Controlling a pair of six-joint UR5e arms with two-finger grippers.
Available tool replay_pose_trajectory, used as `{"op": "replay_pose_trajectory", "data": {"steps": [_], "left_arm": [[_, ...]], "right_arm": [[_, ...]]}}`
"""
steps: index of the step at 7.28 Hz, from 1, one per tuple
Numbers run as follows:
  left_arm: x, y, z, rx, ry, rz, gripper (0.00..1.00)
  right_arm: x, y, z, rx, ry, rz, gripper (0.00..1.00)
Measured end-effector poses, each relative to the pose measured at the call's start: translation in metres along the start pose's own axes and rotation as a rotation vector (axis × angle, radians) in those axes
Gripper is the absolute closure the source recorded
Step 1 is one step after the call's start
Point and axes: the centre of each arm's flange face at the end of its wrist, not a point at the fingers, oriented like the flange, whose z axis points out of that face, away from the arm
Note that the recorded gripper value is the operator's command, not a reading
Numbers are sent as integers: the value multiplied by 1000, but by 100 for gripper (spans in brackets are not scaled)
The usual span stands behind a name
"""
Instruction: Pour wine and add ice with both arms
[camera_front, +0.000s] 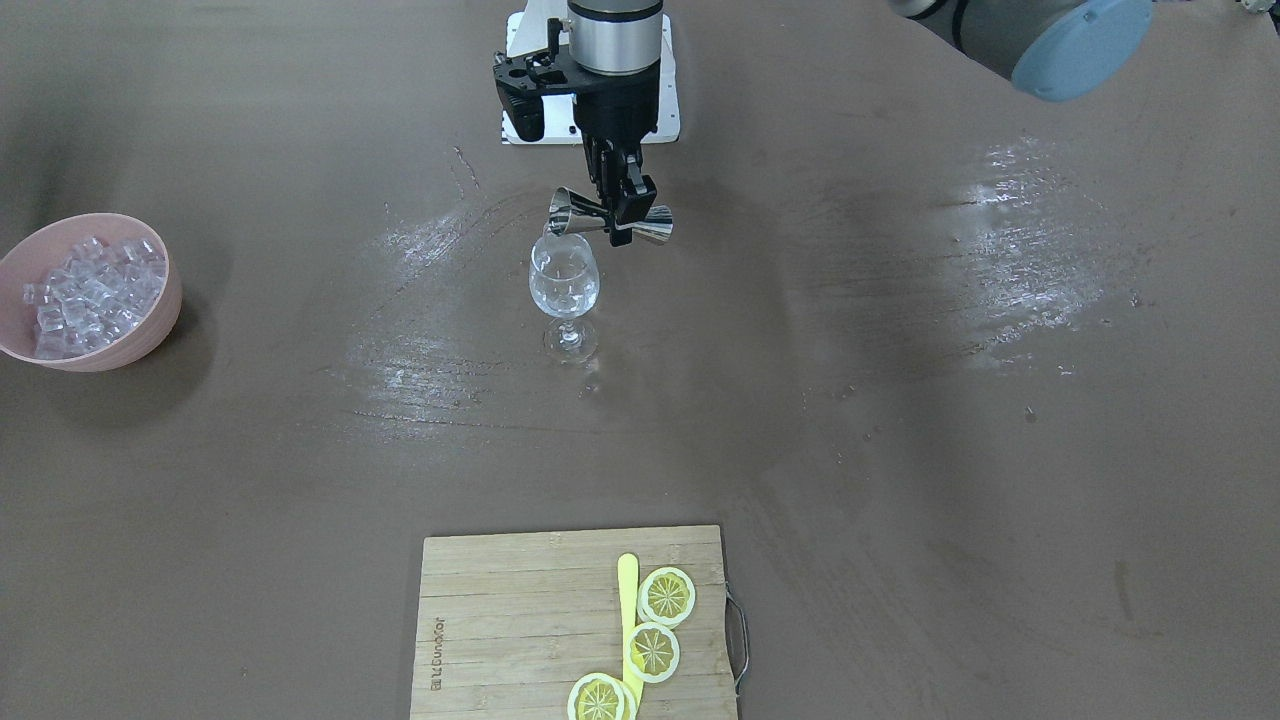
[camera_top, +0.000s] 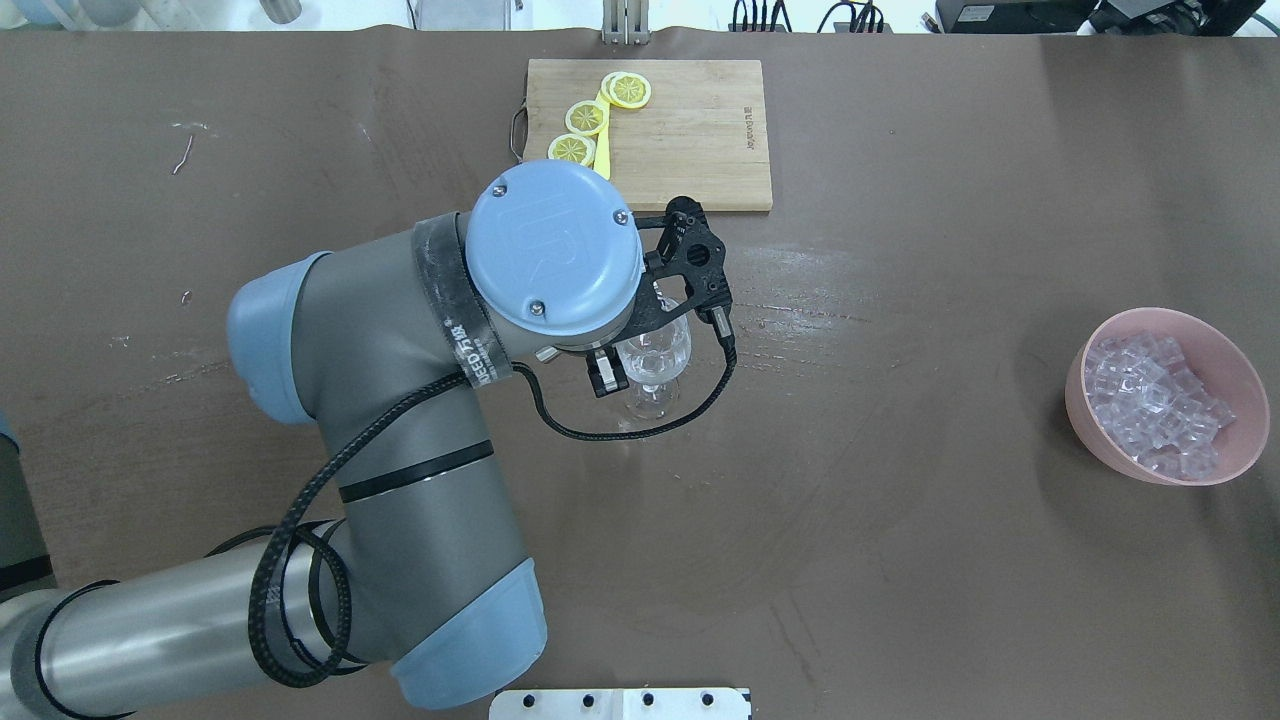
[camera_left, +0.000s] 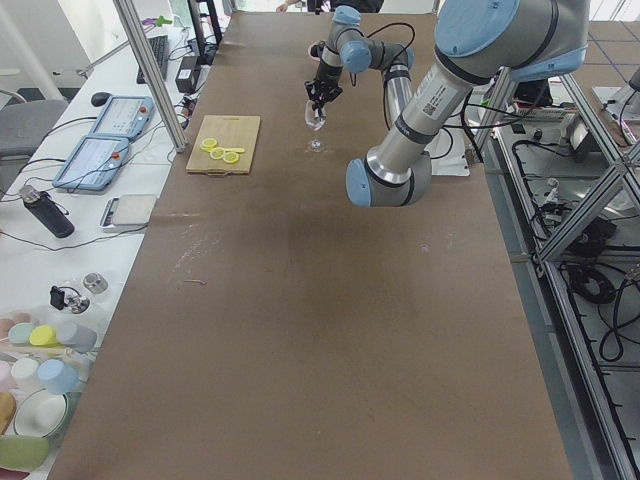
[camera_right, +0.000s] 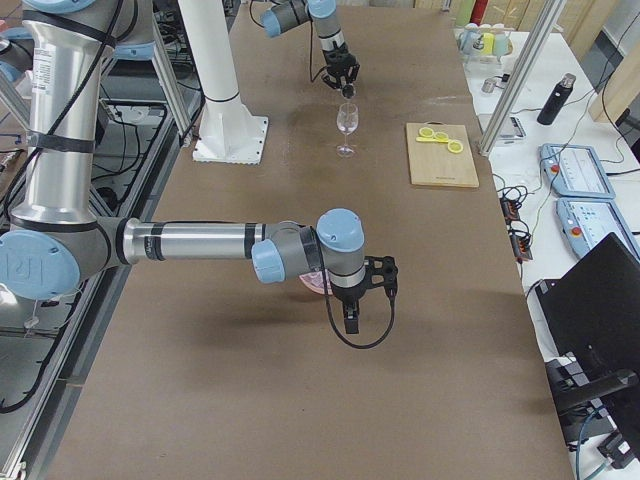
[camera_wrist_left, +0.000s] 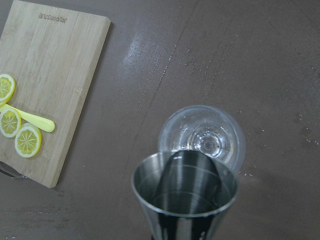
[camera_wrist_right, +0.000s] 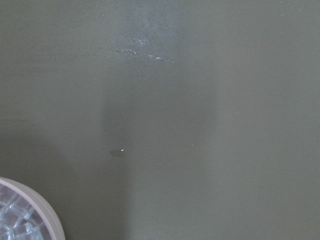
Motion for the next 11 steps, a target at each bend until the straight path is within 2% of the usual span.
{"op": "replay_pose_trajectory", "data": {"steps": [5,11], "left_arm": [[-3,5,8,-35,-9,22,100],[-11,-6,-9,-136,-88,61,100]], "right_arm": [[0,-1,0,-1,0,1,0],[1,0,1,-3,0,3,0]]}}
